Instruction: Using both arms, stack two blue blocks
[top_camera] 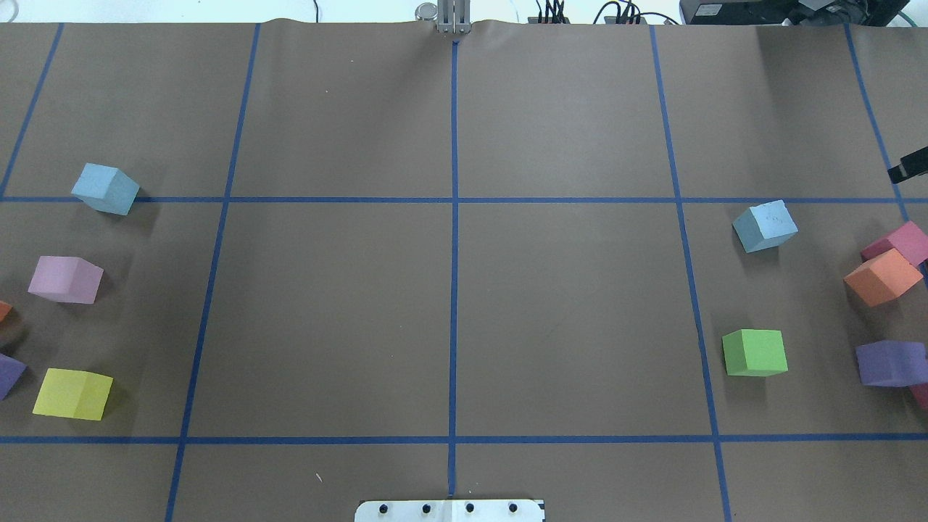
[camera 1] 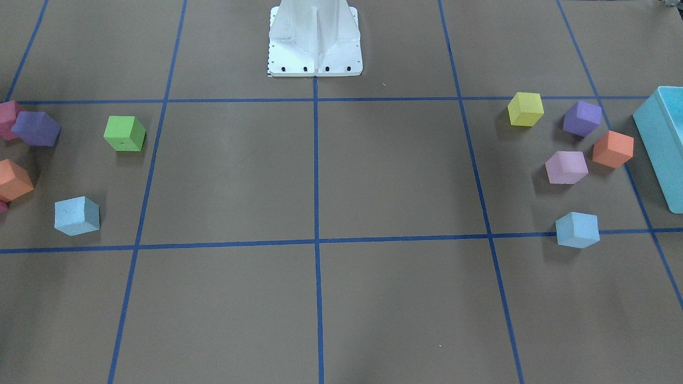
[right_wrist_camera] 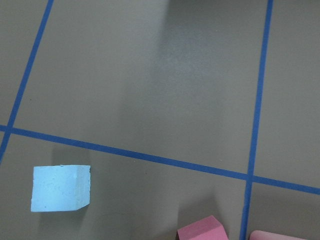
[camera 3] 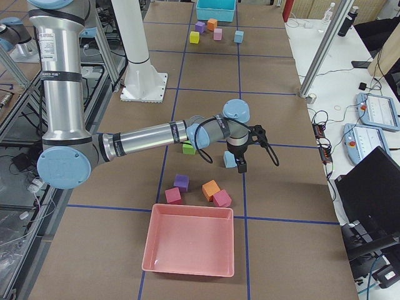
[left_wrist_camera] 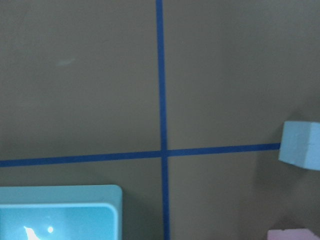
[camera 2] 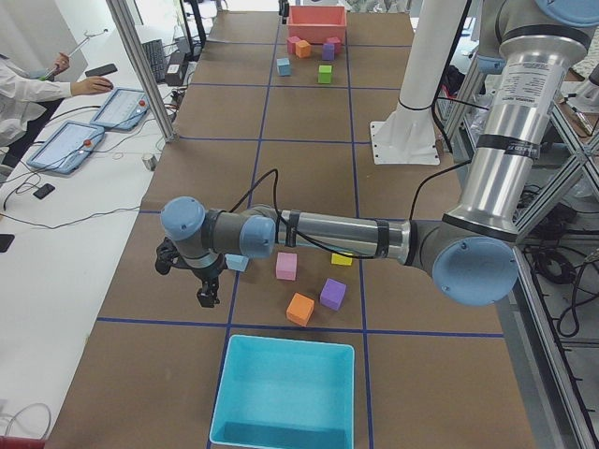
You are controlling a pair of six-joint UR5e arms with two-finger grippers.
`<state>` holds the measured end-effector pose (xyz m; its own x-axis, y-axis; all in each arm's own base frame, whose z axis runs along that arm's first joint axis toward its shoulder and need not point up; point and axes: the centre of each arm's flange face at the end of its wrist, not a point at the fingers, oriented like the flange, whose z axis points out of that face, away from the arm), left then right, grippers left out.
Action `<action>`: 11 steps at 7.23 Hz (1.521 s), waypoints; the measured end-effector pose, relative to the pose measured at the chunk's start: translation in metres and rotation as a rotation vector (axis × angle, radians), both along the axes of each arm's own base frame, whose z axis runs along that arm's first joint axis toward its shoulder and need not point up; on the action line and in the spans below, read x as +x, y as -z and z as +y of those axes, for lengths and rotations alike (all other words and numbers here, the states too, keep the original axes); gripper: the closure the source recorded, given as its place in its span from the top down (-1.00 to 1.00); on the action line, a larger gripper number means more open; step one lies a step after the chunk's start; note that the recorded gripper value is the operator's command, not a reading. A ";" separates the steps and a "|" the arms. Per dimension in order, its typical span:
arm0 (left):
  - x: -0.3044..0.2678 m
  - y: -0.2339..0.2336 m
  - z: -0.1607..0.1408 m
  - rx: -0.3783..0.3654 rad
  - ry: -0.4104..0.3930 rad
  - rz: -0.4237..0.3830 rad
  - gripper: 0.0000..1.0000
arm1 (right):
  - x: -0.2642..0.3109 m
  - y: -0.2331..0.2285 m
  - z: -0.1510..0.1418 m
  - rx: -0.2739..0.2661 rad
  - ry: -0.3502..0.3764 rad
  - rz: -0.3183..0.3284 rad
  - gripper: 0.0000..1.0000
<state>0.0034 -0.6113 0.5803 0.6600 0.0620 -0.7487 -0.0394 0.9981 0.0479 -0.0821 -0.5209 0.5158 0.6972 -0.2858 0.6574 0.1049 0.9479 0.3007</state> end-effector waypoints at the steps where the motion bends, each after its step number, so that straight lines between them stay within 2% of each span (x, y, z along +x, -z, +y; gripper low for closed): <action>1: 0.043 0.031 -0.013 -0.016 -0.003 0.007 1.00 | -0.043 0.016 -0.009 0.023 0.046 0.016 1.00; 2: 0.089 0.058 -0.017 -0.039 -0.008 0.014 1.00 | -0.083 0.031 -0.013 0.021 0.059 0.025 1.00; 4: 0.156 0.077 -0.010 -0.061 -0.039 0.021 0.99 | -0.132 0.045 -0.013 -0.008 0.061 0.017 1.00; 7: 0.182 0.055 -0.011 -0.049 -0.051 0.001 0.98 | -0.155 0.032 -0.016 -0.039 0.079 0.031 1.00; 11: 0.202 0.027 -0.013 -0.035 -0.073 -0.024 0.96 | -0.157 0.017 -0.018 -0.064 0.071 0.052 1.00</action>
<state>0.2056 -0.6246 0.5537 0.6724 0.0851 -0.7353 -0.1131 0.9935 0.0116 -0.2396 -0.5391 0.4990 0.7103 -0.2945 0.6393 0.1865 0.9545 0.2326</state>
